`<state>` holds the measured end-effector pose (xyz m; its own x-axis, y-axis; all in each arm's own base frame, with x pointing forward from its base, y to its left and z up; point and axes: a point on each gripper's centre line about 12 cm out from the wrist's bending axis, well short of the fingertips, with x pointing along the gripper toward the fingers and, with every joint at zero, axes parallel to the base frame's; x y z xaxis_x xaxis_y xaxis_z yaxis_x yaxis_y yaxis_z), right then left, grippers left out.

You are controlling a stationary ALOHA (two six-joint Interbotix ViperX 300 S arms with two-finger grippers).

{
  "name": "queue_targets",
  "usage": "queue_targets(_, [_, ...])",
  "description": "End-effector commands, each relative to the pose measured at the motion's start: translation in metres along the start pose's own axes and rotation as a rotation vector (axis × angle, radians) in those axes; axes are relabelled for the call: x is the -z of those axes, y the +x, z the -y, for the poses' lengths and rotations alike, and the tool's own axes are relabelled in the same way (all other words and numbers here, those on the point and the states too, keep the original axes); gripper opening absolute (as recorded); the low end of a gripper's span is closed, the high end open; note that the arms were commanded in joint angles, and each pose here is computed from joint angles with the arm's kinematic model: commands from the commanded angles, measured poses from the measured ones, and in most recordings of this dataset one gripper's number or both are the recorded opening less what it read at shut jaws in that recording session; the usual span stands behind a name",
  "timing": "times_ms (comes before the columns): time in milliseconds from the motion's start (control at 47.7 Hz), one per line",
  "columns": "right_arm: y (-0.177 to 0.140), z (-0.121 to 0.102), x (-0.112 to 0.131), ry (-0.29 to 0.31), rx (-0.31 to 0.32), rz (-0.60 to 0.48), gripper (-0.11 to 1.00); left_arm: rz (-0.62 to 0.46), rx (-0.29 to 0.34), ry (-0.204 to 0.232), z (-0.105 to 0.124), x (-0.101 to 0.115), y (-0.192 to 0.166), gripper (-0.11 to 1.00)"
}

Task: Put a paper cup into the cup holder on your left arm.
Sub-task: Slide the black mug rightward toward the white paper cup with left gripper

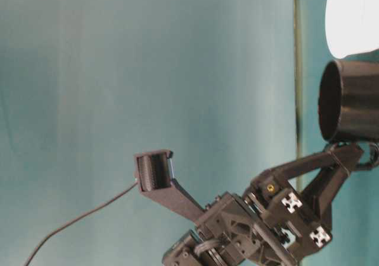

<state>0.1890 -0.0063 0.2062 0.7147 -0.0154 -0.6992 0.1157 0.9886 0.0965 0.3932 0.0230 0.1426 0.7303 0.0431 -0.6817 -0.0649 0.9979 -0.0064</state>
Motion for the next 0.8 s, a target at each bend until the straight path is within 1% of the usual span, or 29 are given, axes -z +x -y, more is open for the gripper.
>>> queue_targets(0, [-0.002,-0.001,-0.009,0.004,-0.001,0.023,-0.02,0.029,0.005,0.006,0.003,-0.01,0.0,0.3])
queue_targets(230, [-0.002,-0.001,-0.009,0.004,-0.001,0.023,-0.02,-0.002,0.01,0.008,0.005,-0.002,0.0,0.3])
queue_targets(461, [-0.002,-0.001,-0.009,0.004,-0.001,0.023,-0.02,-0.006,0.019,0.013,0.01,0.0,0.0,0.3])
queue_targets(775, [-0.002,-0.001,-0.009,0.004,-0.001,0.023,-0.02,-0.023,0.014,0.009,0.008,0.007,0.0,0.3])
